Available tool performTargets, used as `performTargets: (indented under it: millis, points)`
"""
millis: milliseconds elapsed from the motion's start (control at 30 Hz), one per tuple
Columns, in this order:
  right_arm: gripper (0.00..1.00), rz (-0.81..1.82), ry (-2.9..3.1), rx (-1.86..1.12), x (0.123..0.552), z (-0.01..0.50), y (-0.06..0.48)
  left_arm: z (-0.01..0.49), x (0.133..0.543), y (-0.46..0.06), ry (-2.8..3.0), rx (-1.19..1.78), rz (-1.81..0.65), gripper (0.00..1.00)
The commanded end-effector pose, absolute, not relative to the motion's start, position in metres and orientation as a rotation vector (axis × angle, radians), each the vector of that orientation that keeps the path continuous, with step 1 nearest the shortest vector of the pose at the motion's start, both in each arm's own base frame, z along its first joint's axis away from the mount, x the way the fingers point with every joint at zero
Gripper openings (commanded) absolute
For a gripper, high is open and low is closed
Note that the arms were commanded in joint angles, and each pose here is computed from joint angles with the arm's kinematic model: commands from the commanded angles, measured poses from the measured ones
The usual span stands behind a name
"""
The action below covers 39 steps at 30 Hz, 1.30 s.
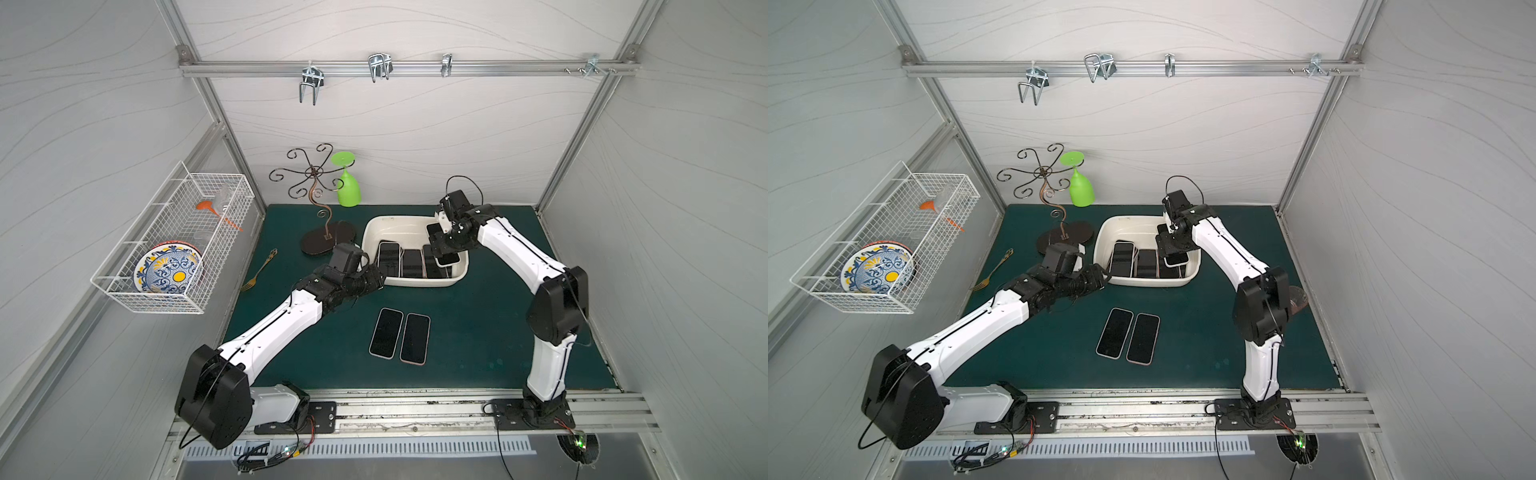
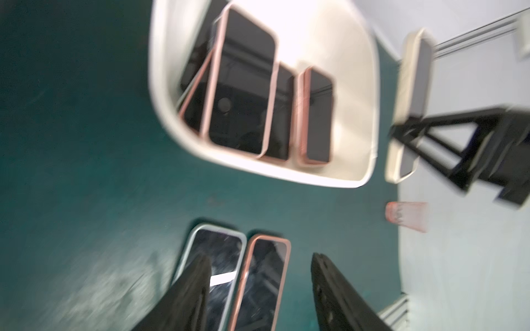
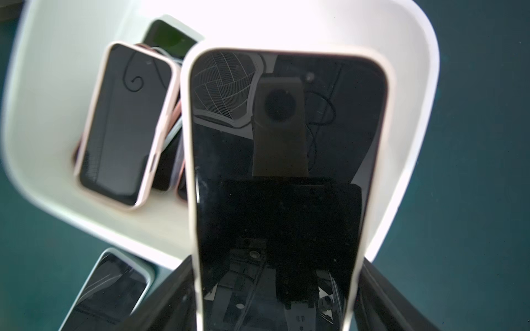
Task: Take the phone out of the storage box
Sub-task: Adjust the phone at the center of the board.
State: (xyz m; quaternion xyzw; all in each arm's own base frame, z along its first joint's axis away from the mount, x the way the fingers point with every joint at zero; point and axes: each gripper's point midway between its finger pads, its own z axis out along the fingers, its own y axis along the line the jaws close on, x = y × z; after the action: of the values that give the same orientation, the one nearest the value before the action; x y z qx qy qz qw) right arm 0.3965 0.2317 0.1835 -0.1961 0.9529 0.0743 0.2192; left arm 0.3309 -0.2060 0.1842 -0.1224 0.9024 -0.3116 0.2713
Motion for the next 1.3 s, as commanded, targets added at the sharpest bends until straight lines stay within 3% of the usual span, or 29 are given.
performTargets:
  millis: [0, 200, 500, 1267]
  points:
    - [0.39, 0.344, 2.604, -0.553, 0.364, 0.209, 0.244, 0.227, 0.365, -0.238, 2.304, -0.255, -1.036, 0.63]
    - [0.40, 0.469, 2.594, -0.624, 0.321, 0.216, 0.261, 0.233, 0.391, -0.272, 2.280, -0.233, -1.180, 0.64]
    - [0.40, 0.611, 2.593, -0.702, 0.292, 0.219, 0.290, 0.220, 0.393, -0.293, 2.307, -0.220, -1.214, 0.65]
    - [0.40, 0.675, 2.654, -0.709, 0.287, 0.198, 0.303, 0.242, 0.369, -0.261, 2.182, -0.277, -1.205, 0.65]
